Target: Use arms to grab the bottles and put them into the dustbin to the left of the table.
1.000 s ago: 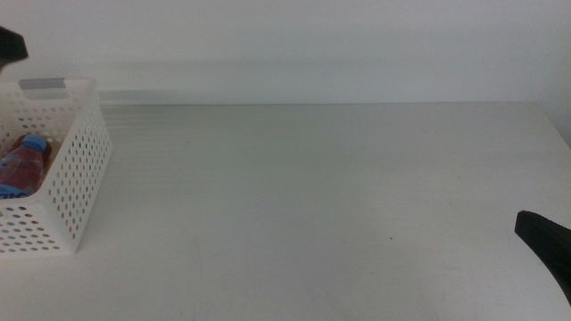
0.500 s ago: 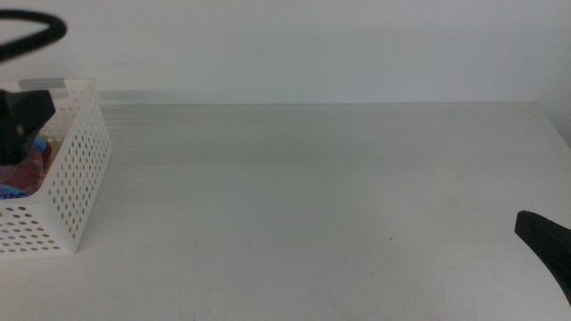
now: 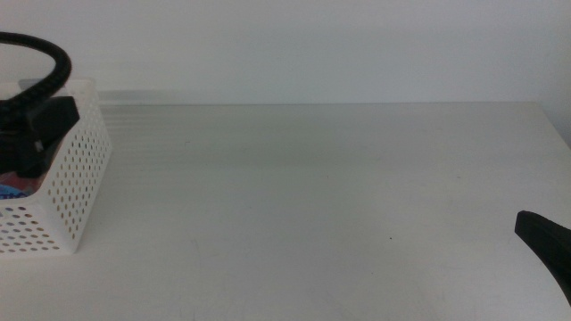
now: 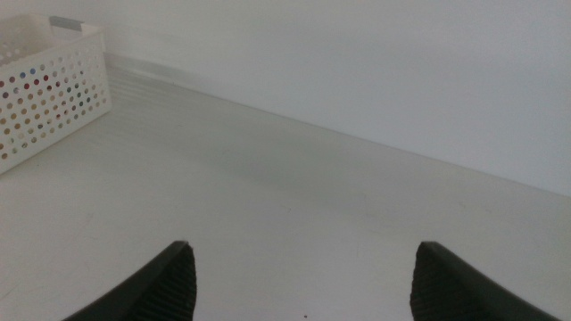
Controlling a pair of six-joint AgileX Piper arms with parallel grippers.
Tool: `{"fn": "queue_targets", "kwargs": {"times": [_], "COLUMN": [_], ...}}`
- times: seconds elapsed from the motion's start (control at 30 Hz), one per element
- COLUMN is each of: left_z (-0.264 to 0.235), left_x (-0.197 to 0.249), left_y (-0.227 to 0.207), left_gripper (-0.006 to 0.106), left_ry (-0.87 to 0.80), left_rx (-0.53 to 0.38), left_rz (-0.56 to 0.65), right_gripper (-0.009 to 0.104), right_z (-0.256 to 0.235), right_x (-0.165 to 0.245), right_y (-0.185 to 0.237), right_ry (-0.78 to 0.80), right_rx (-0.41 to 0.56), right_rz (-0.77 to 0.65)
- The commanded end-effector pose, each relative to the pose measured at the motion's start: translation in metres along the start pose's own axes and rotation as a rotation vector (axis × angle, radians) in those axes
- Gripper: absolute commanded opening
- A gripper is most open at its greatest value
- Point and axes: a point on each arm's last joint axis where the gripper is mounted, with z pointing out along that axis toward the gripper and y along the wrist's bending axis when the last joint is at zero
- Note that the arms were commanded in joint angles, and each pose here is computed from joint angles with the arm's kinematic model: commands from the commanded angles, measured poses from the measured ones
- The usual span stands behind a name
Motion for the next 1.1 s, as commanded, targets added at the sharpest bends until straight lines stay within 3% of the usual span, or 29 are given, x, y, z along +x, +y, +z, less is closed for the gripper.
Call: {"fn": "queue_targets", "kwargs": {"times": [0.0,0.2,0.47,0.7,0.9,1.07], "left_z": [-0.002,-0.002,-0.004,-0.006,-0.031,-0.045], "left_x": [-0.015,-0.014,-0.001,0.014,0.042,0.089], "left_y": [-0.002,-0.002,-0.002,-0.001,0.003,0.009], "left_gripper": [0.09,0.09,0.09,0.09,0.09,0.09], "left_ry": [-0.091,-0.09,-0.071,-0.046,-0.133,-0.171], "left_rx": [0.0,0.0,-0.002,-0.005,-0.071,-0.129], "left_rz": [-0.022,-0.025,-0.032,-0.037,0.051,0.137], "right_gripper": [0.063,0.063,0.063,0.063,0.063,0.063], "right_z": [-0.002,-0.002,-0.001,-0.002,-0.011,-0.019], "right_x": [-0.017,-0.017,-0.016,-0.017,-0.007,0.032], "right_y": [0.0,0.0,-0.002,-0.002,-0.011,-0.018], "right_ry": [-0.099,-0.098,-0.098,-0.104,-0.152,-0.138], "right_rx": [-0.003,0.0,0.028,0.033,0.116,0.217], "right_rz": [-0.027,-0.04,-0.161,-0.159,-0.062,0.043]}}
